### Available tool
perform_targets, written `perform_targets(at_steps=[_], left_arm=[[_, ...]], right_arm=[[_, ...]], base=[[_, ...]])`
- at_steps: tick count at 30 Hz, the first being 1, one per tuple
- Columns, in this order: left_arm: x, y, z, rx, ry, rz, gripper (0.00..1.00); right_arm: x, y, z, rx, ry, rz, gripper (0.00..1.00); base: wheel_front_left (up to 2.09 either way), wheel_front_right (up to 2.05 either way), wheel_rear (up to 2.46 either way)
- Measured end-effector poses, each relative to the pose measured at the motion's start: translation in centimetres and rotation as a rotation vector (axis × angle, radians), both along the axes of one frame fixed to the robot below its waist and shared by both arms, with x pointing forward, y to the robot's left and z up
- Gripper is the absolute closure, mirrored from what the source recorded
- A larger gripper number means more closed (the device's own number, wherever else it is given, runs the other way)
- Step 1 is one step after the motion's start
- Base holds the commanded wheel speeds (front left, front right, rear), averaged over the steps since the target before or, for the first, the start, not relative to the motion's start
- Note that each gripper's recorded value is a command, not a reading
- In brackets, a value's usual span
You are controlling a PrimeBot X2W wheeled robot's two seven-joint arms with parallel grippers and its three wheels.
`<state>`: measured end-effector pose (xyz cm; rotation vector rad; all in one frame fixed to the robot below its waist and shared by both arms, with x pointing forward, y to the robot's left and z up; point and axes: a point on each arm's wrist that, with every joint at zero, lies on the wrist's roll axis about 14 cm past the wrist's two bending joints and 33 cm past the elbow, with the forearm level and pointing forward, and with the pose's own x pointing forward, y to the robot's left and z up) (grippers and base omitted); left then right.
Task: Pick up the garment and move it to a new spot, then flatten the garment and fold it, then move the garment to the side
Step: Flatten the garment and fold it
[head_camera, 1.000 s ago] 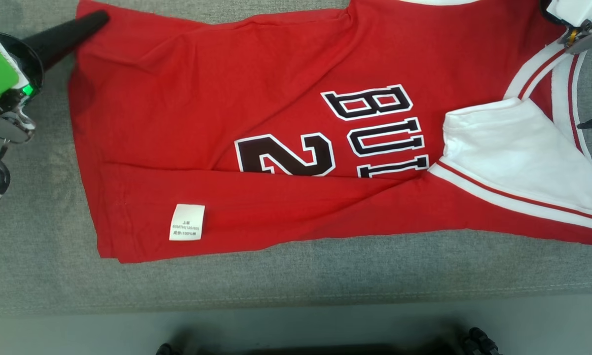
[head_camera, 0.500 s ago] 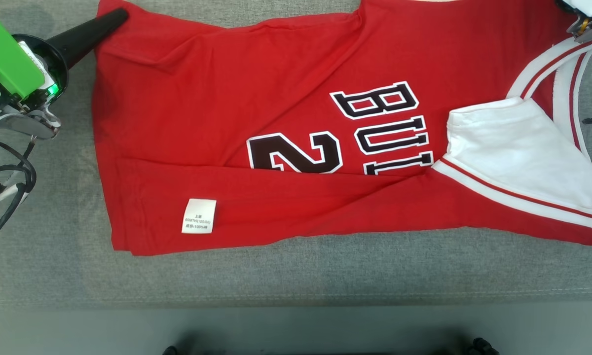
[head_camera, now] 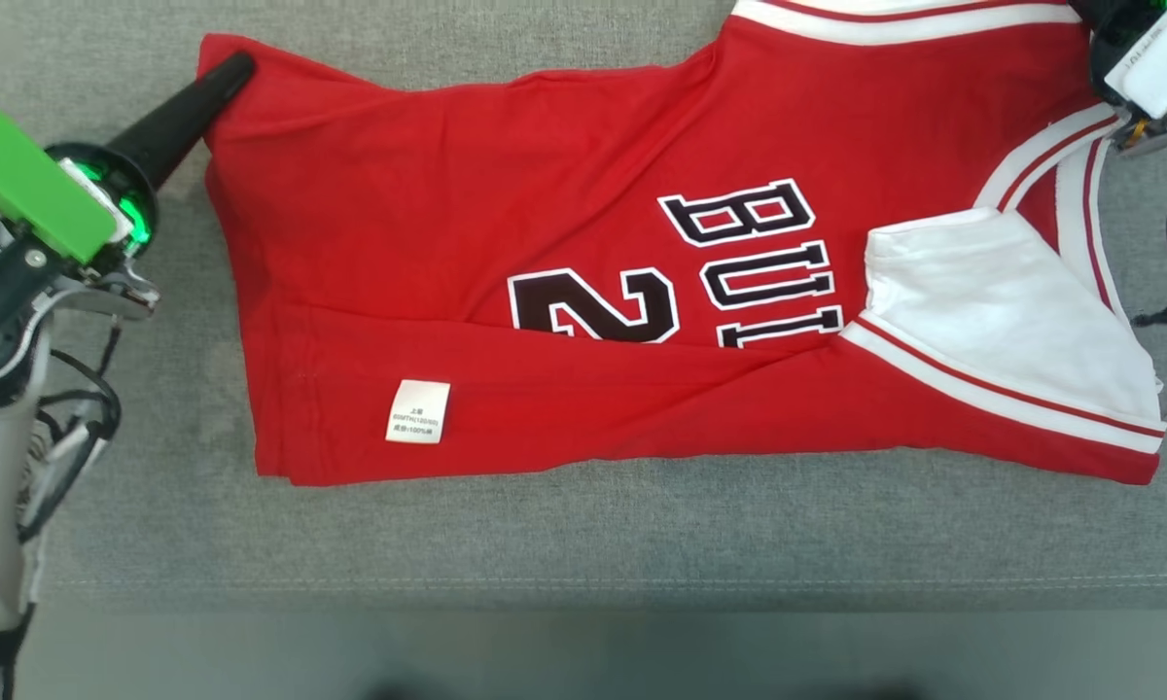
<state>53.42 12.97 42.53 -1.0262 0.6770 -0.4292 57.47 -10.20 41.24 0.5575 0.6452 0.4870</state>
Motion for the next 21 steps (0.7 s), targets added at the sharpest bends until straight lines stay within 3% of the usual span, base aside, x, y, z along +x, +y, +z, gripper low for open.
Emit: perform_targets(at_steps=[7, 21], left_arm=[[-1.3, 0.6, 2.0, -0.075, -0.057, 0.112, 1.00], [-7.0, -0.4, 1.8, -0.110, -0.023, 0.114, 1.00]], right_arm=[[-2.8, 1.3, 1.6, 0.068, -0.038, 0.010, 1.00], [-9.1, 0.7, 1.5, 0.075, -0.015, 0.009, 1.00]], base=[[0.00, 0.00, 0.00], [0.00, 0.00, 0.00]])
